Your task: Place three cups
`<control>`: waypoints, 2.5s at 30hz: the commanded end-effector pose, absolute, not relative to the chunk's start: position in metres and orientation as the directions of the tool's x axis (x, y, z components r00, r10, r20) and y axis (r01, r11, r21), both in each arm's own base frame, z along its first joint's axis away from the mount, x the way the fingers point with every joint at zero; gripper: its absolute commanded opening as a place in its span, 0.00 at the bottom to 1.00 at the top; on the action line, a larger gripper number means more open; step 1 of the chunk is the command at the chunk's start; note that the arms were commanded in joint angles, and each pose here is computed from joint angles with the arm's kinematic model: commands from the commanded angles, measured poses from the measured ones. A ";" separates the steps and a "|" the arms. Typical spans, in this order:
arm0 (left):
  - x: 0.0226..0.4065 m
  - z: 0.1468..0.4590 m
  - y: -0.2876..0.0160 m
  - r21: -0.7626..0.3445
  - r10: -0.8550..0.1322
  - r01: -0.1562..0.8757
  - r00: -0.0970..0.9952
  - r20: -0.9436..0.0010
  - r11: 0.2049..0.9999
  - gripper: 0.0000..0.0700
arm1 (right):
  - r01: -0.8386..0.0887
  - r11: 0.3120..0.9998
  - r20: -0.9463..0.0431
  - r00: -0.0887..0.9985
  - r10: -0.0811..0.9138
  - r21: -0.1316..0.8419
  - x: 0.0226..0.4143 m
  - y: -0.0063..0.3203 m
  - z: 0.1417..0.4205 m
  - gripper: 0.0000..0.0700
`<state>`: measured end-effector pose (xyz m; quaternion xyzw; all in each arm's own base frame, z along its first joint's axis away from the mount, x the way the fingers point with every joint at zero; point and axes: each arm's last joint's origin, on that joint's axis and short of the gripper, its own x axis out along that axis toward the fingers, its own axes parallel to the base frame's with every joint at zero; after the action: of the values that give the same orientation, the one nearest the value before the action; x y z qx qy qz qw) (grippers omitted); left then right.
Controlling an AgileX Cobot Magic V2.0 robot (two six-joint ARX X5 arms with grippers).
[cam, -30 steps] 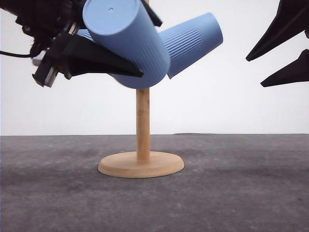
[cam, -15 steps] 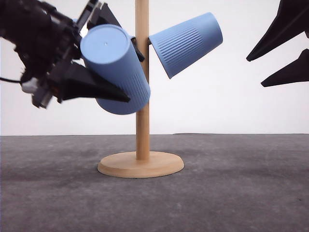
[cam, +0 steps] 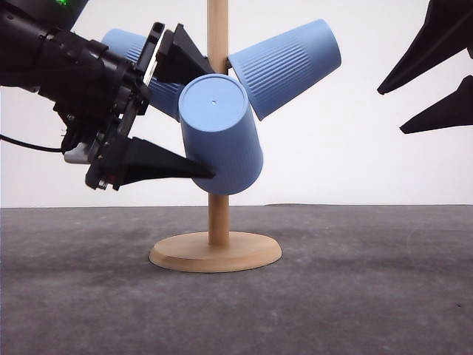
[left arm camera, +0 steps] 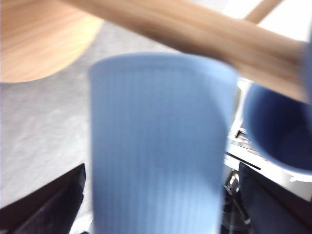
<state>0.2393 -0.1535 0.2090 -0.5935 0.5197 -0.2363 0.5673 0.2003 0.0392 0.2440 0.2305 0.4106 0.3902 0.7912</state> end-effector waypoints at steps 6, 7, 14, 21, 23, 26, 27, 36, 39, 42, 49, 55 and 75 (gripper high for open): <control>0.237 0.216 -0.157 -0.931 -0.929 -0.314 0.251 -0.271 0.187 0.92 | -0.449 0.589 -0.465 0.364 0.807 0.671 0.203 0.039 0.249 0.45; 0.235 0.217 -0.157 -0.933 -0.932 -0.308 0.244 -0.269 0.189 0.92 | -0.448 0.589 -0.466 0.363 0.807 0.672 0.203 0.039 0.249 0.45; 0.220 0.228 -0.149 -0.932 -0.929 -0.261 0.204 -0.308 0.252 0.92 | -0.432 0.608 -0.484 0.371 0.793 0.665 0.202 0.039 0.248 0.45; 0.190 0.251 -0.132 -0.940 -0.921 -0.048 0.186 -0.341 0.339 0.73 | -0.430 0.613 -0.487 0.375 0.789 0.663 0.203 0.039 0.248 0.45; 0.181 0.257 -0.124 -0.922 -0.900 0.026 0.232 -0.370 0.386 0.63 | -0.430 0.613 -0.487 0.374 0.789 0.663 0.203 0.039 0.248 0.45; 0.168 0.264 -0.109 -0.861 -0.836 0.129 0.345 -0.426 0.492 0.61 | -0.434 0.613 -0.487 0.374 0.789 0.660 0.203 0.039 0.248 0.45; 0.165 0.267 -0.104 -0.832 -0.808 0.160 0.391 -0.441 0.531 0.61 | -0.440 0.613 -0.486 0.374 0.790 0.656 0.203 0.039 0.248 0.45; 0.151 0.283 -0.059 -0.476 -0.601 0.394 0.668 -0.439 0.786 0.61 | -0.526 0.661 -0.519 0.412 0.749 0.535 0.204 0.038 0.247 0.48; 0.153 0.282 -0.047 -0.365 -0.544 0.410 0.707 -0.451 0.836 0.61 | -0.556 0.686 -0.537 0.437 0.722 0.469 0.205 0.037 0.247 0.48; 0.156 0.282 -0.038 -0.285 -0.478 0.385 0.748 -0.460 0.878 0.61 | -0.572 0.696 -0.541 0.452 0.709 0.434 0.206 0.036 0.247 0.48; 0.155 0.282 -0.035 -0.256 -0.475 0.400 0.749 -0.462 0.880 0.00 | -0.605 0.693 -0.512 0.483 0.711 0.391 0.209 0.037 0.251 0.02; 0.154 0.283 -0.035 -0.260 -0.484 0.408 0.749 -0.453 0.875 0.00 | -0.608 0.689 -0.508 0.480 0.715 0.395 0.209 0.037 0.251 0.02; 0.115 0.203 -0.017 -0.079 -0.198 0.185 0.954 -0.224 0.980 0.00 | -0.611 0.688 -0.503 0.484 0.716 0.391 0.210 0.037 0.251 0.02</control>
<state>0.1190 -0.0194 0.2081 -0.0226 0.1344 -0.1254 0.9827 0.2069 0.0367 0.2459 0.0858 0.3405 0.3832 0.8543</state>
